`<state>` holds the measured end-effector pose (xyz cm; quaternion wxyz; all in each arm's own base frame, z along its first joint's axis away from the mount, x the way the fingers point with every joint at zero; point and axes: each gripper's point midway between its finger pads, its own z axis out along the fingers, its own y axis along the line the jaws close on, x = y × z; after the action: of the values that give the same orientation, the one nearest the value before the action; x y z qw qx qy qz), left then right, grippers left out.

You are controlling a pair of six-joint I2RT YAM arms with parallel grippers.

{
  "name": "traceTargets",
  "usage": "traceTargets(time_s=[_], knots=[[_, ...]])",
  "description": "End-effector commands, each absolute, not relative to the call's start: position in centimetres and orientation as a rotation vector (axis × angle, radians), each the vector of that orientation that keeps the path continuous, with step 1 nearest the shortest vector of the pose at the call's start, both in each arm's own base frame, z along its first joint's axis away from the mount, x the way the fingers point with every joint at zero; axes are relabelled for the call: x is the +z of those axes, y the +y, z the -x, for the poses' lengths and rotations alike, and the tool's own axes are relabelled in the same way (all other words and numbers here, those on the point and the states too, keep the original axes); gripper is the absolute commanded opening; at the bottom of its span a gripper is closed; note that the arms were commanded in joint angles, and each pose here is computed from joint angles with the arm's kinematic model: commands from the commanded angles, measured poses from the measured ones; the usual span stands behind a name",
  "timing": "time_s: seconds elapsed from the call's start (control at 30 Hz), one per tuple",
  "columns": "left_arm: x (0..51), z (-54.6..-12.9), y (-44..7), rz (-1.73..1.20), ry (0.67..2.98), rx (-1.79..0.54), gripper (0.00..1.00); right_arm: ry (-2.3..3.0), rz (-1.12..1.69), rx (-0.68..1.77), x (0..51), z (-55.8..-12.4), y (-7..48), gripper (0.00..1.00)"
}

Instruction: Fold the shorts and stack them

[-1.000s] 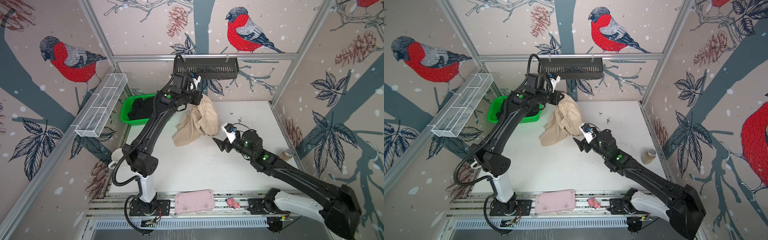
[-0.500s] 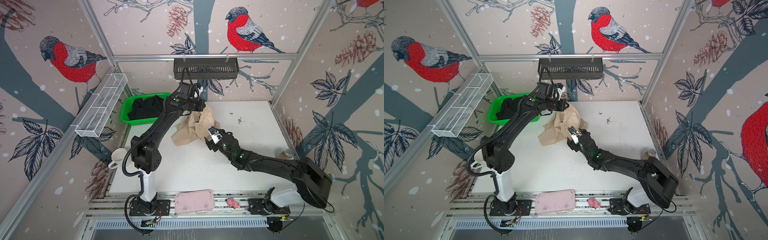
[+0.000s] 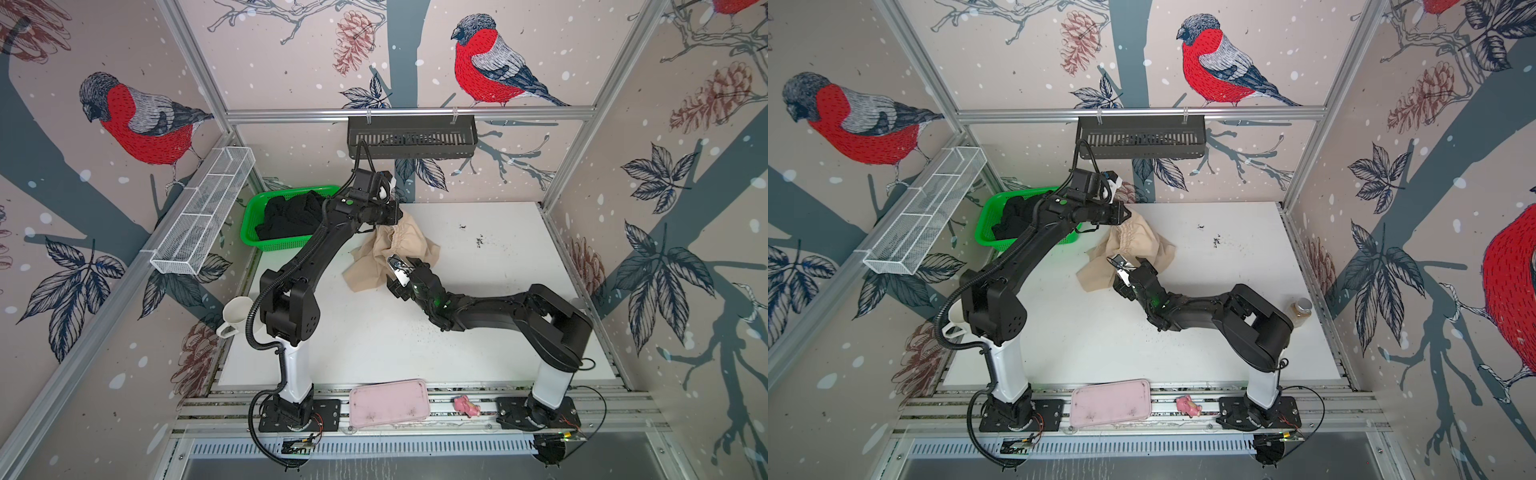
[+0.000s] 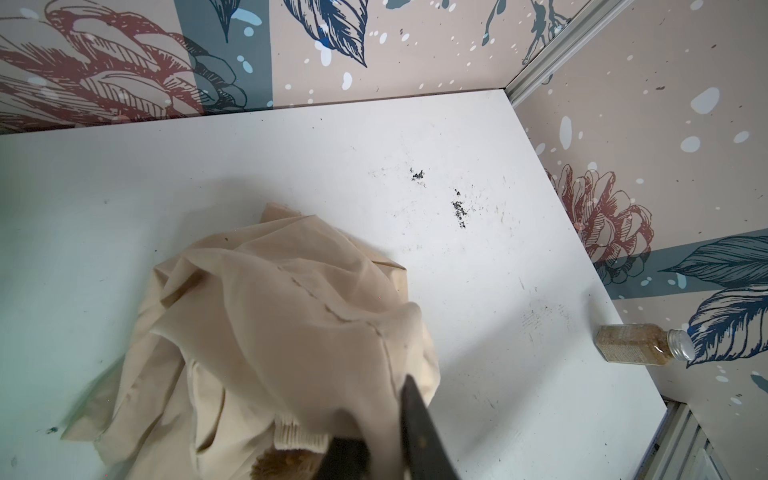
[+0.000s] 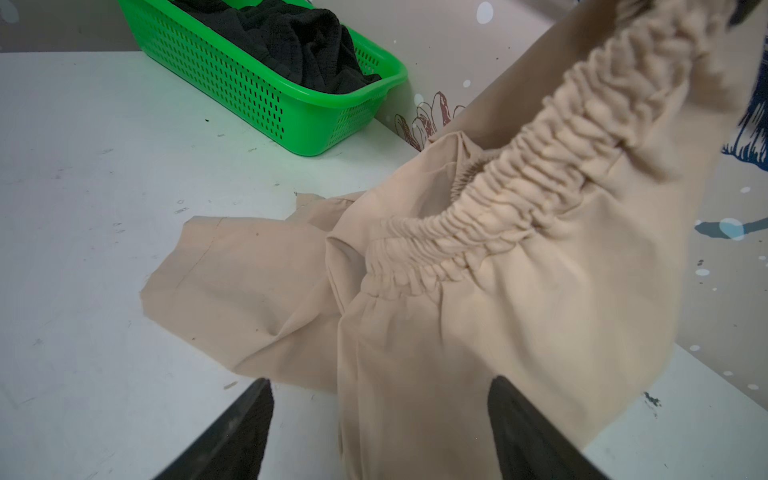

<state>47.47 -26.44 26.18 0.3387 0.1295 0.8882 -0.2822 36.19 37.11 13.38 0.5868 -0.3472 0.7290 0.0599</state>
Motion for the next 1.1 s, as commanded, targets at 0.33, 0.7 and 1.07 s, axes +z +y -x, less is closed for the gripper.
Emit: traceTargets(time_s=[0.33, 0.7, 1.07], knots=[[29.3, -47.6, -20.4, -0.177, 2.203, -0.68, 0.98, 1.711, 0.757, 0.306, 11.9, -40.7, 40.1, 0.65], [28.0, -44.2, -11.5, -0.058, 2.199, -0.343, 0.98, 1.844, 0.842, 0.735, 20.6, -41.6, 34.7, 0.01], [26.5, -40.5, -23.7, -0.634, 1.997, -0.607, 0.98, 1.969, 0.995, 1.143, 24.4, -37.8, 28.3, 0.02]])
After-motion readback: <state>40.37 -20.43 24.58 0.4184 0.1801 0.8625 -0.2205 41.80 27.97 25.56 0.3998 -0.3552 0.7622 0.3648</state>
